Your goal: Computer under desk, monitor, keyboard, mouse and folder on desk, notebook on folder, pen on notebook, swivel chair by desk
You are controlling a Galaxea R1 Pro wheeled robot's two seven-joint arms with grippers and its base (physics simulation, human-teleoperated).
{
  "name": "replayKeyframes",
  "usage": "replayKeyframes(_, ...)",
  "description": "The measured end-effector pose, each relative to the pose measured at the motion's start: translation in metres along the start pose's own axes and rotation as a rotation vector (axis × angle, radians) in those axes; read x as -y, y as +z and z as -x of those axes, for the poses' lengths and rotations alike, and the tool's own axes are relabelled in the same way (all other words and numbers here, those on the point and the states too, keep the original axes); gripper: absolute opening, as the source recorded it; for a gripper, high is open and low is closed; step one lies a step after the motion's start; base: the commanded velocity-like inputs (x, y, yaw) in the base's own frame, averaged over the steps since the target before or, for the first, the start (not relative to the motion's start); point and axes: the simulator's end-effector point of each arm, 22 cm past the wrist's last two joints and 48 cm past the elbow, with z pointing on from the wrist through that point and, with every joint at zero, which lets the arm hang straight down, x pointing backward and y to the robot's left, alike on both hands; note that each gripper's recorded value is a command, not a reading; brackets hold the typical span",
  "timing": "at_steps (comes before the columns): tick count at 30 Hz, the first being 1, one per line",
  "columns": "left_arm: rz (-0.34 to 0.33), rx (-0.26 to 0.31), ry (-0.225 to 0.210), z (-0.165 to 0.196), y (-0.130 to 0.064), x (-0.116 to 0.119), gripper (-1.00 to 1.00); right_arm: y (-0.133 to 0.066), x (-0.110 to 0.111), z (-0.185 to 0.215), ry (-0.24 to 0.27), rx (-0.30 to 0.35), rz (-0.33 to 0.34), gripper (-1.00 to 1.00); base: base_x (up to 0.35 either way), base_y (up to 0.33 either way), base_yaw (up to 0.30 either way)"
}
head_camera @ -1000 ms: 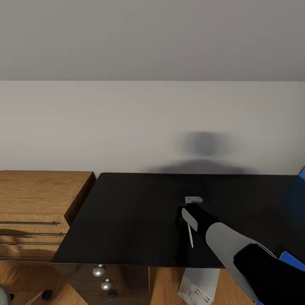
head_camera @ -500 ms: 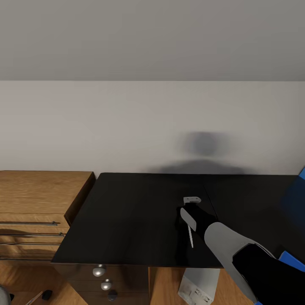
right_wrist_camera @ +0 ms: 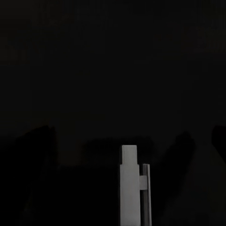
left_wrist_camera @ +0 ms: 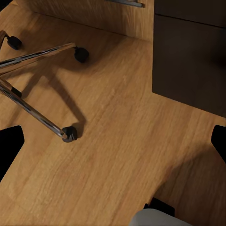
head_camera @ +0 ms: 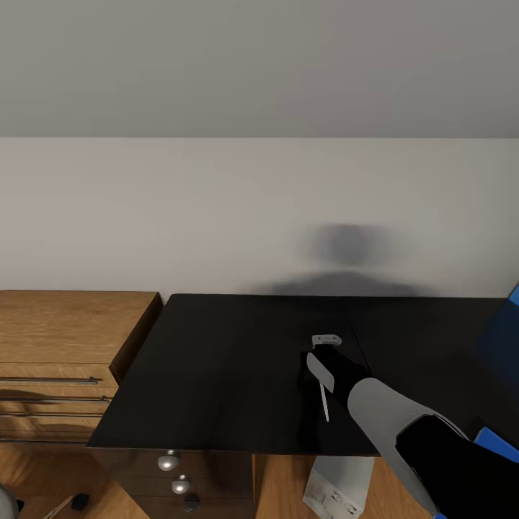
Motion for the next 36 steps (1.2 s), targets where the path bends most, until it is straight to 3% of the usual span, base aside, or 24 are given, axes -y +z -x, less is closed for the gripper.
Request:
replayKeyframes(2, 0.0, 0.0, 0.0, 0.0, -0.0001, 0.0001, 1.0, 0.0, 0.0, 0.0, 0.0, 0.0, 0.0, 1.0, 0.0, 0.0, 0.0)
replayKeyframes(3, 0.0, 0.0, 0.0, -0.0001, -0.0001, 0.0002, 1.0, 0.0, 0.0, 0.0, 0.0, 0.0, 0.0, -1.0, 0.0, 0.0, 0.0)
replayKeyframes(6, -0.001, 0.0, 0.0, -0.0001, -0.0001, 0.0004, 1.0, 0.0, -0.003, -0.0013, 0.018, -0.006, 0.013, -1.0, 0.0, 0.0, 0.0)
replayKeyframes(36, 0.001, -0.001, 0.001, -0.0001, 0.0002, -0.0006, 1.0, 0.0001, -0.0043, -0.0016, 0.024, -0.006, 0.019, -1.0, 0.0, 0.0, 0.0)
